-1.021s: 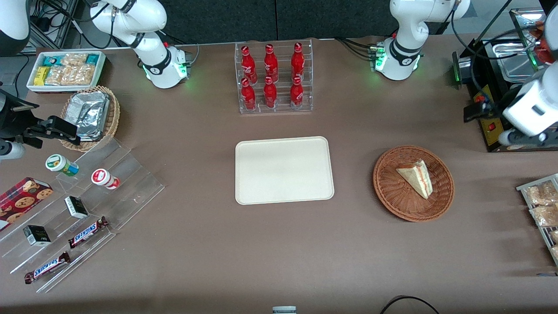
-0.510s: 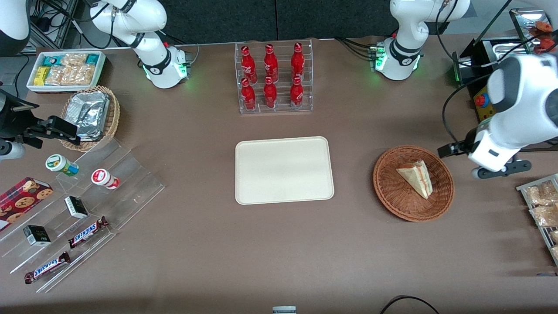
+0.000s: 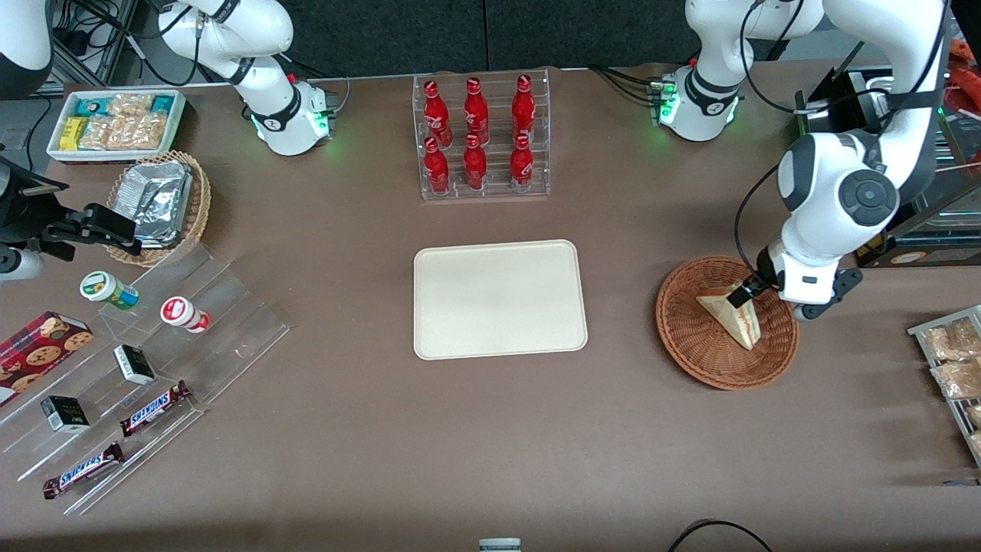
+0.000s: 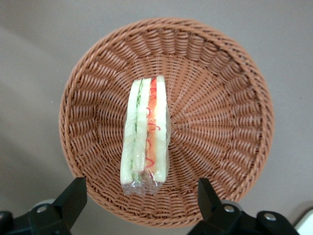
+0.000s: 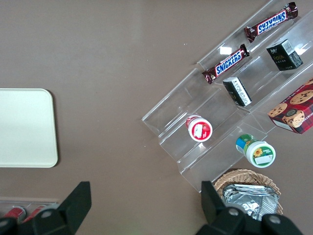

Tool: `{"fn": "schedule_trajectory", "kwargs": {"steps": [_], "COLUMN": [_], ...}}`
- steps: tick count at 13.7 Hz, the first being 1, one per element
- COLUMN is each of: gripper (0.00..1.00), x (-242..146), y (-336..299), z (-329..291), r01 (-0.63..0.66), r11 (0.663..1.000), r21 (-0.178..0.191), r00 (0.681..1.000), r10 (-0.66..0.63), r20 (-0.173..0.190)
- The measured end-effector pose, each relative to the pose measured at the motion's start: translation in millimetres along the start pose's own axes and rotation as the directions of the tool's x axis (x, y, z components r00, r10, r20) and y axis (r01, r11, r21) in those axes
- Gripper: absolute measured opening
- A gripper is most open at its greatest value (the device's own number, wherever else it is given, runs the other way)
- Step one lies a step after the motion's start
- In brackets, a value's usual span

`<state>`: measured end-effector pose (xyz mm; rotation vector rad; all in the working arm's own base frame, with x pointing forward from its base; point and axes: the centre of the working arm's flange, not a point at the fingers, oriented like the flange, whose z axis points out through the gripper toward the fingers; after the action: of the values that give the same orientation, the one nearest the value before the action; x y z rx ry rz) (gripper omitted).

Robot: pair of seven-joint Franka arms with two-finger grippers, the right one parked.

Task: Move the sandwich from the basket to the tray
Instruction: 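Close the left gripper on the wrapped sandwich's crust edge, then lift the sandwich and carry it with the left gripper over the tray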

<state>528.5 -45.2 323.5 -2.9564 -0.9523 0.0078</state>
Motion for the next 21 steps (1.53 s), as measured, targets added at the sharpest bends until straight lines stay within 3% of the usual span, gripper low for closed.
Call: {"fn": "schedule_trajectory", "kwargs": {"steps": [6, 9, 10, 11, 12, 15, 17, 21], "gripper": [1.00, 1.00, 0.93, 0.93, 0.88, 0.52, 0.37, 0.24], "x": [-5.7, -6.9, -7.0, -6.8, -6.3, -4.0, -0.4, 5.8], "y": [-2.8, -3.0, -3.4, -3.8, -4.2, -4.0, -1.6, 24.5], "z": [48.6, 71.5, 74.9, 76.5, 76.5, 72.2, 56.5, -36.5], "r01": [-0.003, -0.004, -0.004, -0.003, -0.002, 0.000, 0.001, -0.040], "r11": [1.000, 1.000, 1.000, 1.000, 1.000, 1.000, 1.000, 0.997], "r21": [-0.010, 0.002, 0.006, 0.007, 0.007, 0.007, 0.023, 0.073], "r00": [1.000, 1.000, 1.000, 1.000, 1.000, 1.000, 1.000, 0.996], "r10": [0.003, 0.004, 0.004, 0.003, 0.002, 0.000, -0.001, 0.034], "r20": [-0.014, -0.004, -0.001, 0.000, 0.000, -0.001, 0.017, 0.077]}}
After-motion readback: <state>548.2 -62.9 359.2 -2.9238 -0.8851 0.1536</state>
